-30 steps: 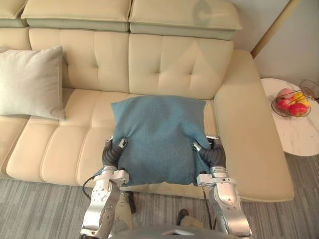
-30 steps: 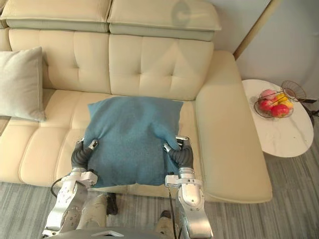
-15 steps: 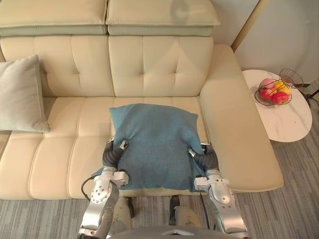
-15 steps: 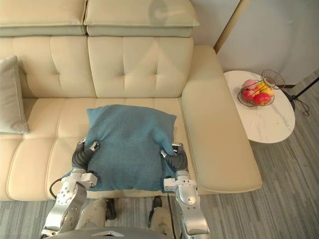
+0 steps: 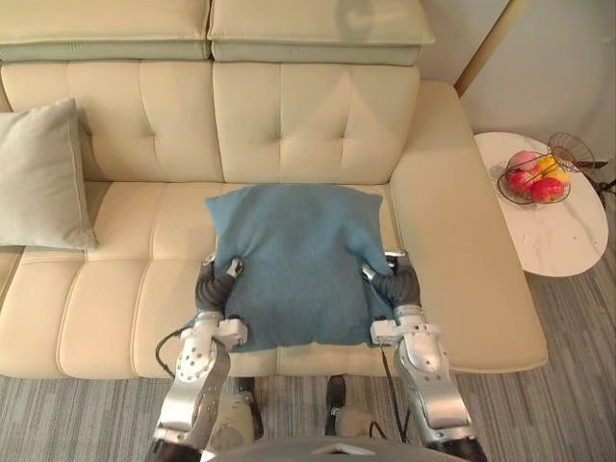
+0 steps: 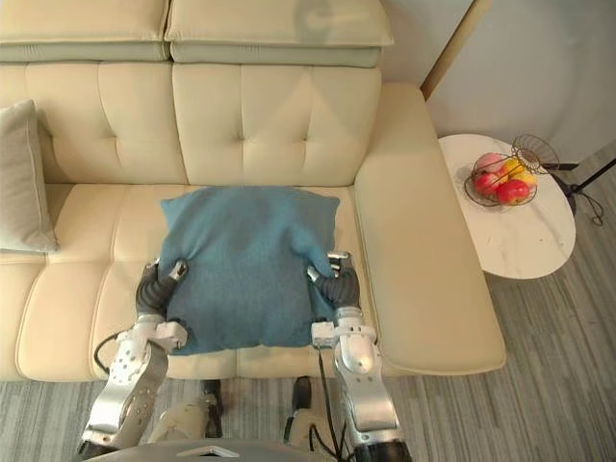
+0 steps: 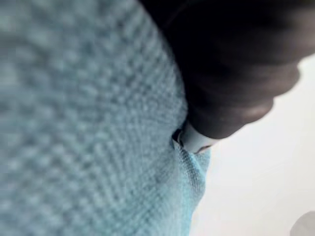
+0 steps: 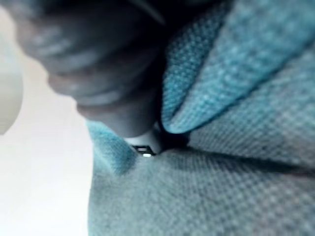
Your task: Pick up cushions and gather them together orderly.
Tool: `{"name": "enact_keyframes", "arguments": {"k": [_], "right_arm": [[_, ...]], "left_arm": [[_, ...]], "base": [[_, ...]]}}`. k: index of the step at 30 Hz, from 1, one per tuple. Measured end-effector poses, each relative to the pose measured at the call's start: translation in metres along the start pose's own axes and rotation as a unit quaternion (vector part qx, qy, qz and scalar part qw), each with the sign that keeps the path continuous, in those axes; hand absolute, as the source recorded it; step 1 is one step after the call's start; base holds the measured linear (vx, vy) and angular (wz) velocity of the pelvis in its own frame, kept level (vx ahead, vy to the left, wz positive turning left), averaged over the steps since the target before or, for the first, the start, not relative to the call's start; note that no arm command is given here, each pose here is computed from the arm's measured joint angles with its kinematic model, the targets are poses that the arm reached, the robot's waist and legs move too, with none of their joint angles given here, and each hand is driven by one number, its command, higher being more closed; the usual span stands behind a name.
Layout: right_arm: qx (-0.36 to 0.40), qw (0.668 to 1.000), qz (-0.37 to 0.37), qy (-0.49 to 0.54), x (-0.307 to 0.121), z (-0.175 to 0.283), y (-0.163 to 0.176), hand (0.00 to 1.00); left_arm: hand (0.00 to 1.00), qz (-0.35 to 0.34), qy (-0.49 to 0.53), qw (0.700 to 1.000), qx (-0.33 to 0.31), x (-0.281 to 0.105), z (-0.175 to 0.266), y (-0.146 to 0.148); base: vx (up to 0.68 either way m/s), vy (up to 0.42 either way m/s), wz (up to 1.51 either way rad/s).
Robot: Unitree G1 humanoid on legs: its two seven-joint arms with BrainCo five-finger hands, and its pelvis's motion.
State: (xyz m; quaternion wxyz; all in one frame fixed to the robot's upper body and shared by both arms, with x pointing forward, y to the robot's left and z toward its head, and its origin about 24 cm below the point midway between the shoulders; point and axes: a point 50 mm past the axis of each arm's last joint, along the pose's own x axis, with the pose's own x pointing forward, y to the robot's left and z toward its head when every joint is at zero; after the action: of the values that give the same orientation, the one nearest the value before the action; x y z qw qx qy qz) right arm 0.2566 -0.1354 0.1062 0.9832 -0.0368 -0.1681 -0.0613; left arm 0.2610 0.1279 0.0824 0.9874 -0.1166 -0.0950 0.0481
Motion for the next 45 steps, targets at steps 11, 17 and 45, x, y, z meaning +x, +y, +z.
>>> {"name": "enact_keyframes", "arguments": {"k": [11, 17, 45], "right_arm": [[0.007, 0.954, -0.146, -0.262, 0.117, 0.137, 0.019, 1.0], [0.014, 0.939, -0.201, -0.278, 0.173, 0.201, 0.015, 0.0], [0.104, 0.951, -0.233, -0.176, 0.179, 0.155, -0.049, 0.0]], "left_arm": [[1.0, 0.005, -0.28, 0.957, 0.072, 0.117, 0.156, -0.062], [0.0, 0.044, -0.327, 0.94, 0.081, 0.15, 0.228, -0.086], [0.0, 0.09, -0.201, 0.975, 0.038, 0.166, 0.159, -0.026]], "base": [[-0.1, 0.004, 0.05], [-0.01, -0.033, 0.11], [-0.02, 0.038, 0.0]]}}
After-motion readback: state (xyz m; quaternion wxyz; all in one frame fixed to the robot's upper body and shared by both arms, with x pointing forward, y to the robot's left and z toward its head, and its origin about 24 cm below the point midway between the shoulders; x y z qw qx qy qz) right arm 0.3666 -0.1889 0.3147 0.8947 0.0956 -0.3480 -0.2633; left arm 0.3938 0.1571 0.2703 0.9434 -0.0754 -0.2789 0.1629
